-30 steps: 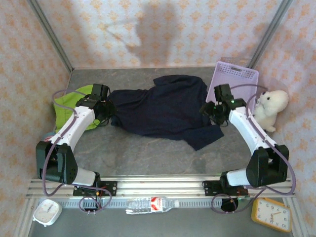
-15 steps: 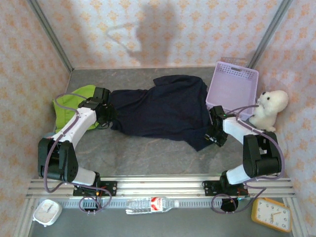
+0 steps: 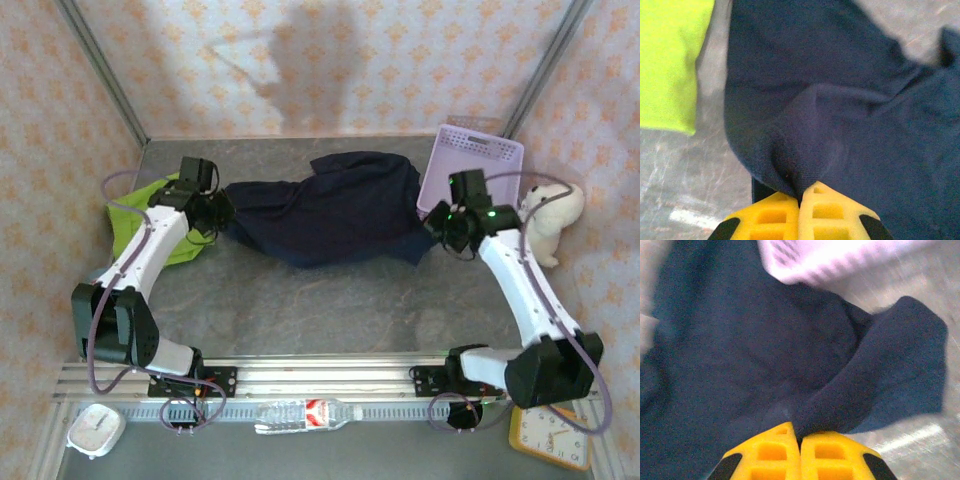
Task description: Fold and stack the mixed laundry pile
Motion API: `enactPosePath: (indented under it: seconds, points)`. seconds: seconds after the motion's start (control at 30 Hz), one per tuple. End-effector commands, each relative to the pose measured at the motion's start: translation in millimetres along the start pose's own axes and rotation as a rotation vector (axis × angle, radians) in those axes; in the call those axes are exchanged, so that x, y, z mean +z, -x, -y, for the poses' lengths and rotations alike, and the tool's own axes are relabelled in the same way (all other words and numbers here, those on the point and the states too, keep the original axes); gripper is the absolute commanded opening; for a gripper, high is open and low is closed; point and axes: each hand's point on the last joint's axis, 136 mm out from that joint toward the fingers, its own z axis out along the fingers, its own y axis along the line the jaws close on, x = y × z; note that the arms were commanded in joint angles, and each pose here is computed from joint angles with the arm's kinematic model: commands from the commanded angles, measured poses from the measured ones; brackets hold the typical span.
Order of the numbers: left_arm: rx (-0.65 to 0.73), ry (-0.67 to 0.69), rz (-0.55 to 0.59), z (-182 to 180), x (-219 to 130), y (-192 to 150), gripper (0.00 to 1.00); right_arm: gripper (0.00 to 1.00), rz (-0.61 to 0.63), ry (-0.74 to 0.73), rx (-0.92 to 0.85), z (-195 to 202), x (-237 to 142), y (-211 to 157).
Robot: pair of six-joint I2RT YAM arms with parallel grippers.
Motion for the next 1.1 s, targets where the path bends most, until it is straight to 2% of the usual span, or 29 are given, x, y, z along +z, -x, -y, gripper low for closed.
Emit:
enactPosePath:
  seconds: [0.0, 0.07, 0.1, 0.17, 0.2, 0.23, 0.43, 0.63, 0.7, 0.87, 1.07]
  points:
    - [0.043, -0.009, 0.082, 15, -11, 36, 0.00, 0.00, 0.003, -0.031, -0.017, -4, -14, 8]
    - [0.059, 0.024, 0.059, 17, 8, 45, 0.00, 0.00, 0.014, -0.025, -0.008, -14, -6, 21]
    - [0.074, 0.039, 0.022, 20, 21, 46, 0.10, 0.00, 0.020, -0.020, 0.001, -19, 0, 27]
    - [0.086, 0.070, -0.066, 21, 44, 43, 0.53, 0.00, 0.027, -0.002, 0.028, -28, 10, 36]
    - [0.086, 0.071, -0.109, 22, 55, 38, 0.63, 0.00, 0.022, 0.015, 0.039, -34, 15, 38]
    - [0.080, 0.066, -0.135, 22, 61, 34, 0.67, 0.00, 0.017, 0.028, 0.050, -38, 19, 40]
    - [0.073, 0.041, -0.150, 14, 58, 11, 0.70, 0.00, -0.001, 0.078, 0.064, -58, 33, 50]
    - [0.095, 0.067, -0.133, -19, 39, -33, 0.69, 0.00, -0.018, 0.061, 0.068, -51, 41, 43]
    - [0.109, 0.068, -0.123, -29, 39, -48, 0.65, 0.00, -0.030, 0.051, 0.068, -46, 44, 38]
    - [0.088, 0.089, -0.119, -45, 56, -66, 0.45, 0.00, -0.050, 0.041, 0.076, -39, 48, 30]
    - [0.102, 0.153, -0.138, -45, 90, -67, 0.47, 0.00, -0.043, 0.037, 0.073, -36, 45, 29]
